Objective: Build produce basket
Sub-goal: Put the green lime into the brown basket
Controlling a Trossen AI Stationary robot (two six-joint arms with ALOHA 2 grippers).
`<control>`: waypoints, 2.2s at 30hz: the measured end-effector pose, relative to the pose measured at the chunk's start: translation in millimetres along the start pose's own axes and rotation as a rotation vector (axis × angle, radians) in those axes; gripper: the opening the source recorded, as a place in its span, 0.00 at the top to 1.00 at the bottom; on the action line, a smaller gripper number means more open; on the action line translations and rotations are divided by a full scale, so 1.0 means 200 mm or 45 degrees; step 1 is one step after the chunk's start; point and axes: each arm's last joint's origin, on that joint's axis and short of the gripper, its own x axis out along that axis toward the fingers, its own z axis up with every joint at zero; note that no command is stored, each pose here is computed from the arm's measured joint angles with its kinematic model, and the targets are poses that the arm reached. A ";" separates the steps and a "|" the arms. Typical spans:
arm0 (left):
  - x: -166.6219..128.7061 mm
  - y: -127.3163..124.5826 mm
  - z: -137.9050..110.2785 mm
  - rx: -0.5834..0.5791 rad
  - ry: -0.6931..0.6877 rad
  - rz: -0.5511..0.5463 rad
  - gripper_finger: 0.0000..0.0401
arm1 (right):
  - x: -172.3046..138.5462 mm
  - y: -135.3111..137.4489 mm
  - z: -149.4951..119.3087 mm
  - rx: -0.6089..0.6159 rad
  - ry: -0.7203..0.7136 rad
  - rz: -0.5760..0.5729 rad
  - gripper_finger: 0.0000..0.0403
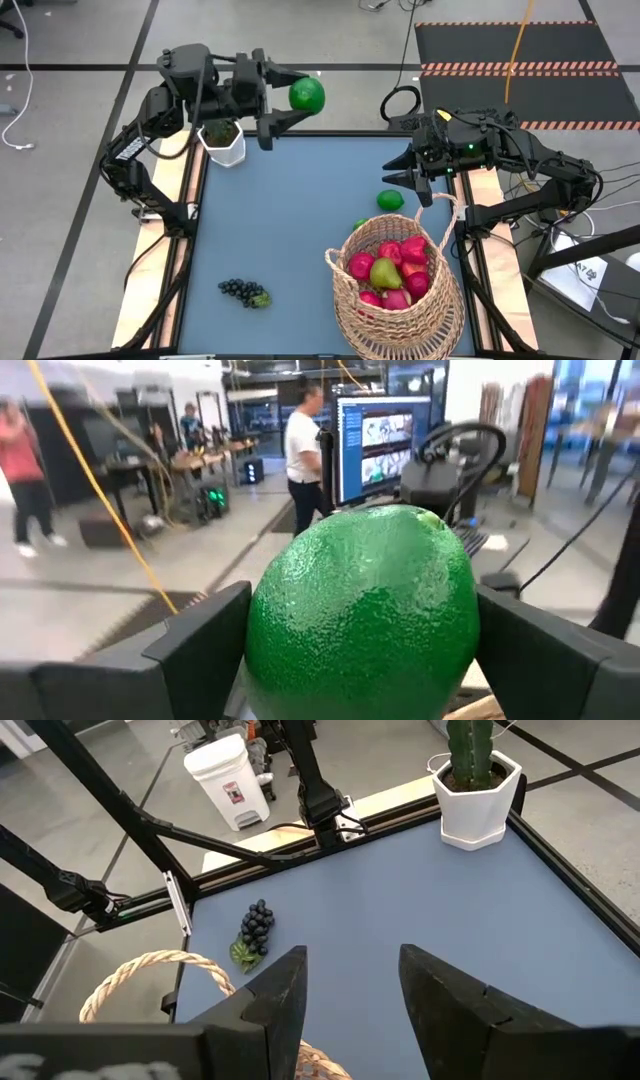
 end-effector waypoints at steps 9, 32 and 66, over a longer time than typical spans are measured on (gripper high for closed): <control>0.00 0.00 0.00 -0.389 0.000 0.000 0.14 | 0.00 0.00 0.00 -0.010 0.000 0.000 0.62; 0.00 0.00 0.00 -0.656 0.000 0.000 0.14 | 0.00 -0.01 0.00 0.040 -0.025 -0.077 0.62; 0.00 0.01 0.01 -0.351 -0.014 0.005 0.14 | 0.00 -0.03 0.01 0.302 -0.118 -0.271 0.62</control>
